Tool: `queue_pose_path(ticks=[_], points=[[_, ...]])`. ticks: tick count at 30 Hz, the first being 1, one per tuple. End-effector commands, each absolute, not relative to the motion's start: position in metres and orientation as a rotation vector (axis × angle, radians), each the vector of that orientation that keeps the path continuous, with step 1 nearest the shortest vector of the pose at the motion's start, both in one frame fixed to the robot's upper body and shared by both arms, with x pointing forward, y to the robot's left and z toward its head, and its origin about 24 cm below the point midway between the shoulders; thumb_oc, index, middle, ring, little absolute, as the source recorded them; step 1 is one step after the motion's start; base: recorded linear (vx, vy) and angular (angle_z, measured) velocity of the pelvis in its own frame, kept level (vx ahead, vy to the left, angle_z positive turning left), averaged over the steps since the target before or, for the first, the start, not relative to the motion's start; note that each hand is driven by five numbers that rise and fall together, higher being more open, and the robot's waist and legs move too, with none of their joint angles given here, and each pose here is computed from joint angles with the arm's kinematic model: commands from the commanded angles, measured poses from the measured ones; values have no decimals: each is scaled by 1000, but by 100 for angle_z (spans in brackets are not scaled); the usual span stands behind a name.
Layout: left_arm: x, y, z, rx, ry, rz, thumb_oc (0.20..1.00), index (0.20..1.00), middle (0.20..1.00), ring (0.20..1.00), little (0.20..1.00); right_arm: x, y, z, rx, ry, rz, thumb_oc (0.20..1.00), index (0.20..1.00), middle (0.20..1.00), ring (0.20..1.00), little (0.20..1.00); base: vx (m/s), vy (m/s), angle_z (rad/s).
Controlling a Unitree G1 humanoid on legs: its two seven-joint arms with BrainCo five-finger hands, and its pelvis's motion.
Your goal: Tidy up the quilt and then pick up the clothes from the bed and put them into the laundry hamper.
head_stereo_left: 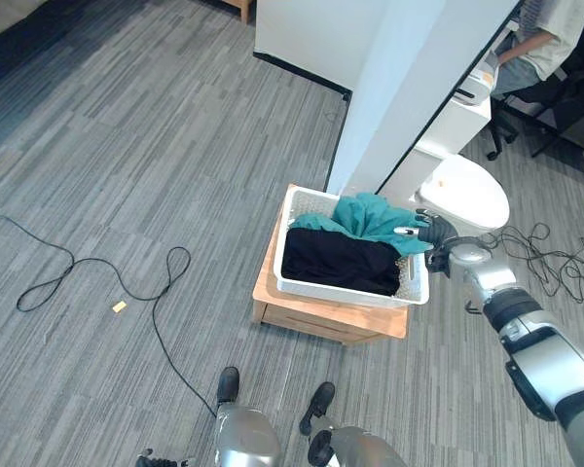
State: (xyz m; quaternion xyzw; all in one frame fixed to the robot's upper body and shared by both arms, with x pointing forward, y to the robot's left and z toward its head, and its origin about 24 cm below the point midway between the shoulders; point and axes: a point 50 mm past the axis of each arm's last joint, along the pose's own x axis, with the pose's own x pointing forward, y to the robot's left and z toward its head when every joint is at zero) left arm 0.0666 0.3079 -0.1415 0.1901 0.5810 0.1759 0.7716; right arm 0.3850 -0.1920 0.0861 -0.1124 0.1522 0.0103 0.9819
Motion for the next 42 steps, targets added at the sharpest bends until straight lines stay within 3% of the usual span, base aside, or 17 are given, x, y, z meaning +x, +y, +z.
queue_pose_path(ticks=[1,9,16,23,28,32,33,35,36,42], points=[[52,318,-140,501,1317,386,1000,1000,1000,1000,1000,397,-205,135,-247,121,-34,1000,1000,1000,1000,1000,0,0,0],[35,307,-146,445,1336,401,1000,1000,1000,1000,1000,380,-229,144,-180,-16,-122,1000,1000,1000,1000,1000,-4,21,-2],[21,281,-156,319,1332,408,1000,1000,1000,1000,1000,294,-268,58,-16,90,-236,1000,1000,1000,1000,1000,-7,40,-17],[30,266,-161,248,1305,399,1000,1000,1000,1000,1000,222,-260,-41,48,454,-246,1000,1000,1000,1000,1000,-59,26,-32],[45,254,-164,279,1303,315,1000,1000,1000,1000,1000,155,-240,-122,21,863,-244,1000,1000,1000,1000,1000,-76,45,-8],[50,246,-166,300,1306,291,1000,1000,1000,1000,1000,129,-234,-144,-6,1025,-246,1000,1000,1000,1000,1000,-30,60,1],[58,237,-167,303,1300,265,1000,1000,1000,1000,1000,96,-226,-161,-65,1208,-255,1000,1000,1000,1000,1000,-21,57,-1],[61,235,-167,302,1296,257,1000,1000,1000,1000,1000,87,-224,-164,-55,1251,-267,1000,1000,1000,1000,1000,-13,53,1],[68,228,-168,302,1286,230,1000,1000,1000,1000,1000,79,-213,-169,-128,1290,-132,1000,1000,1000,1000,1000,-2,41,0],[69,227,-168,300,1282,224,1000,1000,1000,1000,1000,80,-211,-168,-168,1277,-102,1000,1000,1000,1000,1000,0,6,-1]])
